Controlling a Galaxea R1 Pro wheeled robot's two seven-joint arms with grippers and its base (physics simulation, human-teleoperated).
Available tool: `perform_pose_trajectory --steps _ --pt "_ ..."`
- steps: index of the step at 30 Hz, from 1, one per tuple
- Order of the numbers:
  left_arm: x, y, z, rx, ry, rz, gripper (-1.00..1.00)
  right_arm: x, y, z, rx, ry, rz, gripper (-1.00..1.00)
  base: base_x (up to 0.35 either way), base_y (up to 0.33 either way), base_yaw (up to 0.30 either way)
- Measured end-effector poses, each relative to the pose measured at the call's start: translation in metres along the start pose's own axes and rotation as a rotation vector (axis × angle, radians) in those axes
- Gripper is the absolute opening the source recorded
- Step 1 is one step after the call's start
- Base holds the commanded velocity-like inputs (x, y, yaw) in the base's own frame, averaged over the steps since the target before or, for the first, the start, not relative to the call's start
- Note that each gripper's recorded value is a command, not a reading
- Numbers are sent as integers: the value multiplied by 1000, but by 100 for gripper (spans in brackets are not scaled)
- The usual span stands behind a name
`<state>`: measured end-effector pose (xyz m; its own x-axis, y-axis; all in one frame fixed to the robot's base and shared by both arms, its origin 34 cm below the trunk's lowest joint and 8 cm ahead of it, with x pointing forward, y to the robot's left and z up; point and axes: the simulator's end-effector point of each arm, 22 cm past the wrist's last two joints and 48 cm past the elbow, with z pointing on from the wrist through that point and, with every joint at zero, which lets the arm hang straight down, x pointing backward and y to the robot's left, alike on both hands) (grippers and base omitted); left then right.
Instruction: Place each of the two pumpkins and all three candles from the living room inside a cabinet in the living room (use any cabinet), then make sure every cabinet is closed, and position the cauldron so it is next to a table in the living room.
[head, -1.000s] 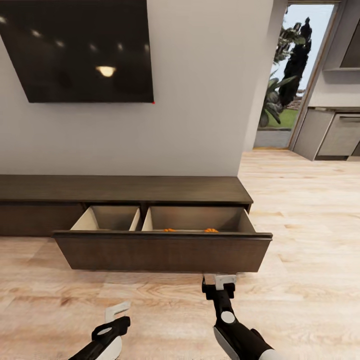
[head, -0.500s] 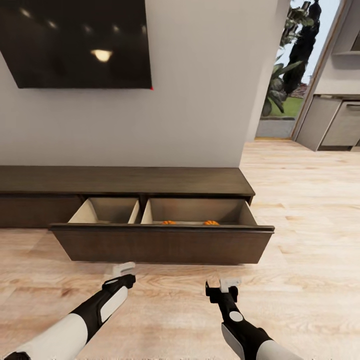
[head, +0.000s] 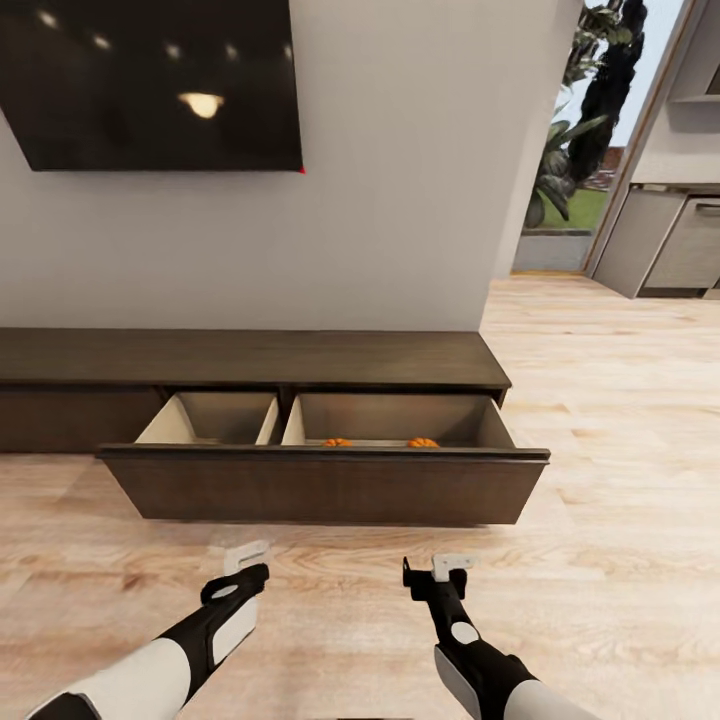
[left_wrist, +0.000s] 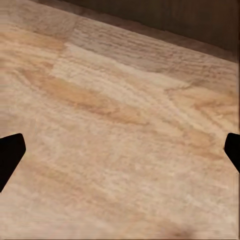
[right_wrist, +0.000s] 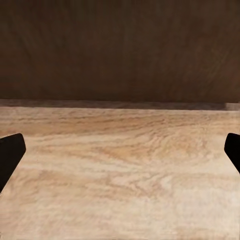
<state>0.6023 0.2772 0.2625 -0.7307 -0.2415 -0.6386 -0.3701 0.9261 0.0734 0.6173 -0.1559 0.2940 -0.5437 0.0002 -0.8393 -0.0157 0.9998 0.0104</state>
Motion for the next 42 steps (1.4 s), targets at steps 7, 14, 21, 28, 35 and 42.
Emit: perform_pose_trajectory --steps 7,14,21,28,35,42 --pt "10 -23 0 120 14 2 100 -1 0 0 -1 -3 -3 100 299 0 0" --pt "13 -21 0 123 20 4 100 -2 0 0 -1 -5 -2 100 328 0 0" --pt "13 -21 0 123 16 6 100 -1 1 0 -2 -3 -3 100 209 0 0" --pt "13 -21 0 123 16 7 100 -1 1 0 -2 -3 -3 100 312 0 0" --pt "13 -21 0 123 15 7 100 0 -1 0 3 1 5 100 328 0 0" --pt "13 -21 0 123 15 7 100 0 -1 0 5 1 7 100 329 0 0"
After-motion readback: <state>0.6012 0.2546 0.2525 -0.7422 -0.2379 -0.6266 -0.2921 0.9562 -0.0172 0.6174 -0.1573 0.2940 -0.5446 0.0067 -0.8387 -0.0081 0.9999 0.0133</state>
